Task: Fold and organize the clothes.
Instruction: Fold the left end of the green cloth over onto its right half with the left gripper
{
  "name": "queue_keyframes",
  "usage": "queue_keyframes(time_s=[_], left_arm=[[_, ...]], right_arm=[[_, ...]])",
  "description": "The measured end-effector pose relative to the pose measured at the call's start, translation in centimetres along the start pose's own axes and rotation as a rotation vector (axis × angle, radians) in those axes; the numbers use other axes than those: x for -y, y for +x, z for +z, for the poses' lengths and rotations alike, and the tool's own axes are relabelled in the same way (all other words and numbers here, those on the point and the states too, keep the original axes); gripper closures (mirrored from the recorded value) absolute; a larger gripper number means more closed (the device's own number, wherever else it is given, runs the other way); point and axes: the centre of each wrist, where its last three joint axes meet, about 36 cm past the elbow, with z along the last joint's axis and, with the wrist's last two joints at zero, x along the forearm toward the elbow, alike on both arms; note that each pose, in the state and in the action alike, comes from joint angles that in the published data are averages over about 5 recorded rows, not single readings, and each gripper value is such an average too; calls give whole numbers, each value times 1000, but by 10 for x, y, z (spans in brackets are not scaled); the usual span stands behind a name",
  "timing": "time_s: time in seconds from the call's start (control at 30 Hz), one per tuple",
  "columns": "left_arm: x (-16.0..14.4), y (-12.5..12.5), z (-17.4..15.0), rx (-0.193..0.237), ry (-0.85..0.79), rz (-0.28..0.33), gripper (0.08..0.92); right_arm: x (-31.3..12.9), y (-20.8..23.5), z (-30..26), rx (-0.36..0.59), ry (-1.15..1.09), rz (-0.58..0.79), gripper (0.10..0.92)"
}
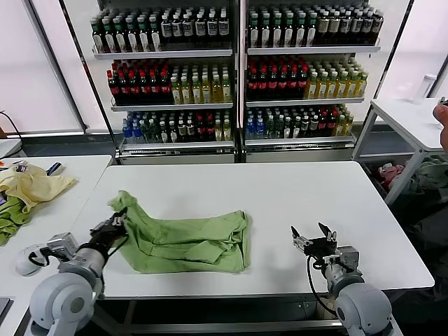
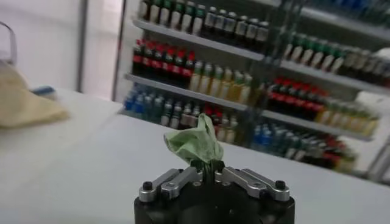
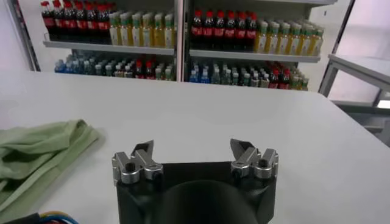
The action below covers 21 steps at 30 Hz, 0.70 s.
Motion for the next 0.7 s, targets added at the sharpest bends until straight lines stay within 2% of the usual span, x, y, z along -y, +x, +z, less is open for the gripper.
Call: queue_keyframes(time_s=[0.17, 0.3, 0.6, 0.7], left_arm=[[34, -4, 12, -37, 108, 121, 866], [59, -14, 26, -80, 163, 189, 866], [111, -45, 57, -174, 190, 273, 863], [126, -52, 64, -191, 174, 296, 818]], right_arm=[[-1, -3, -1, 7, 2, -9, 200], [-2, -6, -1, 12, 1, -17, 200], [-3, -10, -2, 21, -4, -29, 200], [-2, -10, -3, 24, -3, -31, 200]])
